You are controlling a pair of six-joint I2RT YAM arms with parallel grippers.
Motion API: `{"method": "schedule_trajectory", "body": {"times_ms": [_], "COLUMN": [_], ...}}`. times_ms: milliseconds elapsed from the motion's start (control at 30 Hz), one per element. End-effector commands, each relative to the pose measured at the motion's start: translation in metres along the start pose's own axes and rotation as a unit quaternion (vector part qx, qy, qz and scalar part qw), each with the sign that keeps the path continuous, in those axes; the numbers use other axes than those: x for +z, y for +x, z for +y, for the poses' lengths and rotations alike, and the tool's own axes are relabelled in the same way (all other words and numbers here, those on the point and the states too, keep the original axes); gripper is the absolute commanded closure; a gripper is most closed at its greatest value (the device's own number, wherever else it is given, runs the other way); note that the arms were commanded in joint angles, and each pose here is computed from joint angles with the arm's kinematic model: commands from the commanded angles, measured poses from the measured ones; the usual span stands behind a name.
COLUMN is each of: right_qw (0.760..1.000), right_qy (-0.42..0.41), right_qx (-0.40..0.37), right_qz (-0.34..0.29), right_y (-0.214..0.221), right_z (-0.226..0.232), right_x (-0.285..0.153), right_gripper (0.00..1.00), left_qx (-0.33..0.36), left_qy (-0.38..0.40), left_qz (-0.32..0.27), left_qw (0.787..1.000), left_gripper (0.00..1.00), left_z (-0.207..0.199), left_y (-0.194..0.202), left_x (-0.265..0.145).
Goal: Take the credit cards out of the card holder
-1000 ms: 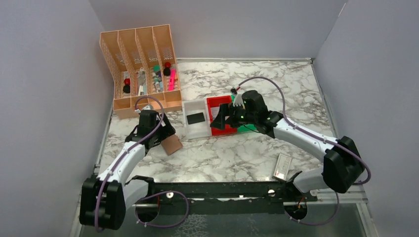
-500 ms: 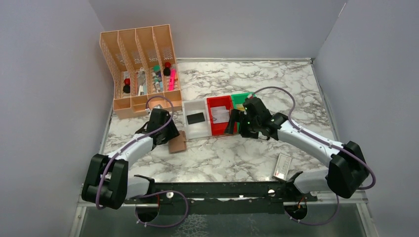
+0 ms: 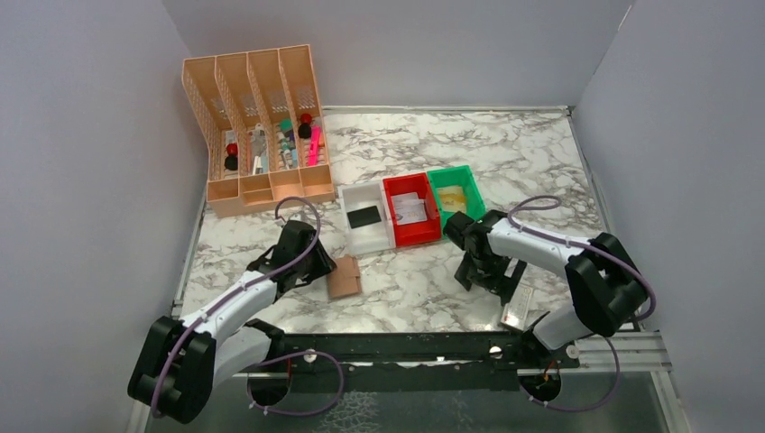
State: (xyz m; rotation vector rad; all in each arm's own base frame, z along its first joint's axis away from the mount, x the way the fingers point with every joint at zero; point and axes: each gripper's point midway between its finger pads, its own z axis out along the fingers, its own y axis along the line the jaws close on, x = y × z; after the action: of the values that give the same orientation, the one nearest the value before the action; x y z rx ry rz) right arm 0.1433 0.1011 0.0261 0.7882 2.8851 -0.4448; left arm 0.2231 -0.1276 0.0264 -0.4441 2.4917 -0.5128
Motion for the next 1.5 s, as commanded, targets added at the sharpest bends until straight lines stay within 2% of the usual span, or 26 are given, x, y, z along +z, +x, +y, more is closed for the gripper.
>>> {"method": "schedule_trajectory", "body": {"times_ms": [0,133,233,367,467,533,633,800,900,933,1067,1200,1267,1467], "right_qw": [0.988,0.989,0.984,0.988,0.984,0.972,0.937,0.912,0.866,0.857,0.858,0.850,0.854,0.839], "right_qy": [0.120,0.073,0.036,-0.045,-0.130,-0.193,-0.303,-0.342,-0.425,-0.444,-0.463,-0.476,-0.472,-0.496], "right_qx": [0.079,0.131,0.172,0.145,0.109,0.100,0.061,0.055,-0.037,-0.056,-0.094,-0.126,-0.140,-0.176], "right_qz": [-0.049,-0.012,-0.029,-0.034,-0.049,-0.090,-0.162,-0.219,-0.260,-0.255,-0.200,-0.187,-0.168,-0.139], "right_y": [-0.023,-0.040,-0.066,-0.101,-0.117,-0.128,-0.142,-0.160,-0.170,-0.173,-0.179,-0.185,-0.182,-0.160], "right_z": [-0.053,-0.057,-0.062,-0.035,-0.007,0.003,0.020,0.021,0.053,0.065,0.095,0.115,0.120,0.120], "right_x": [0.016,0.033,0.041,0.035,0.014,-0.005,-0.043,-0.076,-0.104,-0.109,-0.104,-0.095,-0.087,-0.084], "right_gripper": [0.01,0.01,0.01,0.01,0.02,0.04,0.04,0.01,0.01,0.01,0.01,0.01,0.01,0.00], "left_qx": [-0.030,-0.042,-0.038,-0.015,0.009,0.018,0.022,0.034,0.045,0.049,0.064,0.078,0.084,0.089], "left_qy": [-0.011,0.009,0.027,0.054,0.078,0.093,0.115,0.132,0.136,0.138,0.149,0.156,0.157,0.162], "left_qz": [0.053,0.066,0.084,0.108,0.113,0.104,0.087,0.080,0.076,0.074,0.077,0.083,0.084,0.082], "left_qw": [0.998,0.997,0.995,0.993,0.991,0.990,0.989,0.987,0.987,0.986,0.984,0.981,0.980,0.979], "left_gripper": [0.75,0.83,0.85,0.85,0.90,0.91,0.91,0.91,0.91,0.91,0.93,0.93,0.90,0.73], "left_z": [0.014,0.011,0.003,-0.011,-0.023,-0.030,-0.038,-0.045,-0.050,-0.051,-0.060,-0.065,-0.066,-0.070], "left_y": [0.040,0.053,0.063,0.074,0.076,0.074,0.068,0.064,0.060,0.058,0.055,0.054,0.054,0.052], "left_x": [-0.010,-0.015,-0.019,-0.025,-0.031,-0.035,-0.039,-0.042,-0.042,-0.041,-0.040,-0.039,-0.038,-0.038]}}
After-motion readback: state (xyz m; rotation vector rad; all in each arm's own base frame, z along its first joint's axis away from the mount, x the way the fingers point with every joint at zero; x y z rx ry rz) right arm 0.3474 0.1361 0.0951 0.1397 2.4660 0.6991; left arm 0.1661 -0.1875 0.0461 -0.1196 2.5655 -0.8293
